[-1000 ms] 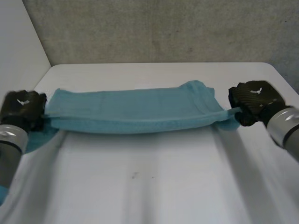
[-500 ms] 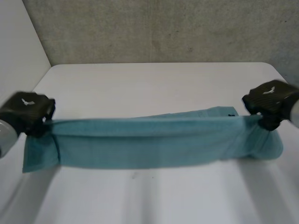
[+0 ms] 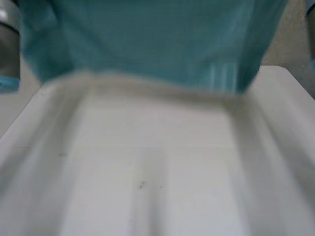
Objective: Fold the laundry
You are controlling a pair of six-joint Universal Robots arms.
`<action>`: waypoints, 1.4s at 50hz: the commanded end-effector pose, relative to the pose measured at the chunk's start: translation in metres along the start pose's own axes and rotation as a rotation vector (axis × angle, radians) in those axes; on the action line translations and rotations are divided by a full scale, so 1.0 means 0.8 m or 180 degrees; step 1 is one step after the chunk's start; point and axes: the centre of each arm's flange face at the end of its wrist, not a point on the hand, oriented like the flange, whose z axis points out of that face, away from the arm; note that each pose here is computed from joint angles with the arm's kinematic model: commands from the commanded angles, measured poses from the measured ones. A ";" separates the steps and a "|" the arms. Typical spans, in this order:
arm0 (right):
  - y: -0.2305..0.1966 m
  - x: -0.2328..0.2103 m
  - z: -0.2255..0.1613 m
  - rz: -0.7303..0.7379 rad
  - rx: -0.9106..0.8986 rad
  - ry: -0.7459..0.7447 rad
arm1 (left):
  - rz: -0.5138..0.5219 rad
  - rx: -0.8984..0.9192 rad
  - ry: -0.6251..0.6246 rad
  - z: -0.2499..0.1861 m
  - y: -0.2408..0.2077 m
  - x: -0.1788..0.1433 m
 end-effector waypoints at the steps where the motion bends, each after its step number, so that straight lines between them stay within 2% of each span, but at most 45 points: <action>1: 0.009 -0.009 -0.039 0.0117 -0.0120 -0.0153 | -0.0120 -0.0088 0.0042 -0.018 0.012 0.004; 3: 0.038 -0.032 -0.066 0.0131 -0.0386 -0.0410 | -0.0180 -0.0443 0.0243 -0.047 0.043 0.023; 9: 0.076 -0.066 -0.109 0.0166 -0.0704 -0.0848 | -0.0244 -0.0916 0.0483 -0.095 0.089 0.047; 11: 0.098 -0.085 -0.134 0.0201 -0.0869 -0.1097 | -0.0252 -0.1249 0.0683 -0.132 0.122 0.069; 14: 0.115 -0.099 -0.147 0.0220 -0.1001 -0.1225 | -0.0247 -0.1390 0.0765 -0.148 0.137 0.079; 16: 0.153 -0.127 -0.174 0.0221 -0.1297 -0.1466 | -0.0243 -0.1671 0.0929 -0.181 0.163 0.097; 22: 0.207 -0.164 -0.218 0.0236 -0.1780 -0.1738 | -0.0256 -0.1986 0.1119 -0.222 0.186 0.114; 27: 0.225 -0.171 -0.246 0.0235 -0.2108 -0.1922 | -0.0255 -0.2293 0.1299 -0.267 0.195 0.122; 31: 0.221 -0.166 -0.254 0.0260 -0.2217 -0.2006 | -0.0259 -0.2356 0.1327 -0.277 0.190 0.118; 38: 0.177 -0.128 -0.239 0.0414 -0.2004 -0.1816 | -0.0263 -0.2303 0.1294 -0.279 0.169 0.105; 41: 0.179 -0.119 -0.234 0.0507 -0.2020 -0.1747 | -0.0261 -0.2301 0.1287 -0.279 0.167 0.103; 43: 0.186 -0.103 -0.224 0.0752 -0.2054 -0.1648 | -0.0264 -0.2296 0.1277 -0.279 0.164 0.101; 48: 0.193 -0.090 -0.214 0.0894 -0.2074 -0.1734 | -0.0265 -0.2305 0.1269 -0.280 0.165 0.099; 52: 0.198 -0.077 -0.203 0.0828 -0.2091 -0.1805 | -0.0263 -0.2304 0.1263 -0.279 0.165 0.099; 56: 0.199 -0.072 -0.193 0.0547 -0.2032 -0.2015 | -0.0279 -0.2317 0.1269 -0.280 0.165 0.100; 63: 0.205 -0.076 -0.209 0.0145 -0.2157 -0.2315 | -0.0293 -0.2333 0.1271 -0.282 0.165 0.100; 70: 0.208 -0.077 -0.234 0.0365 -0.2417 -0.2356 | -0.0289 -0.2336 0.1256 -0.280 0.166 0.098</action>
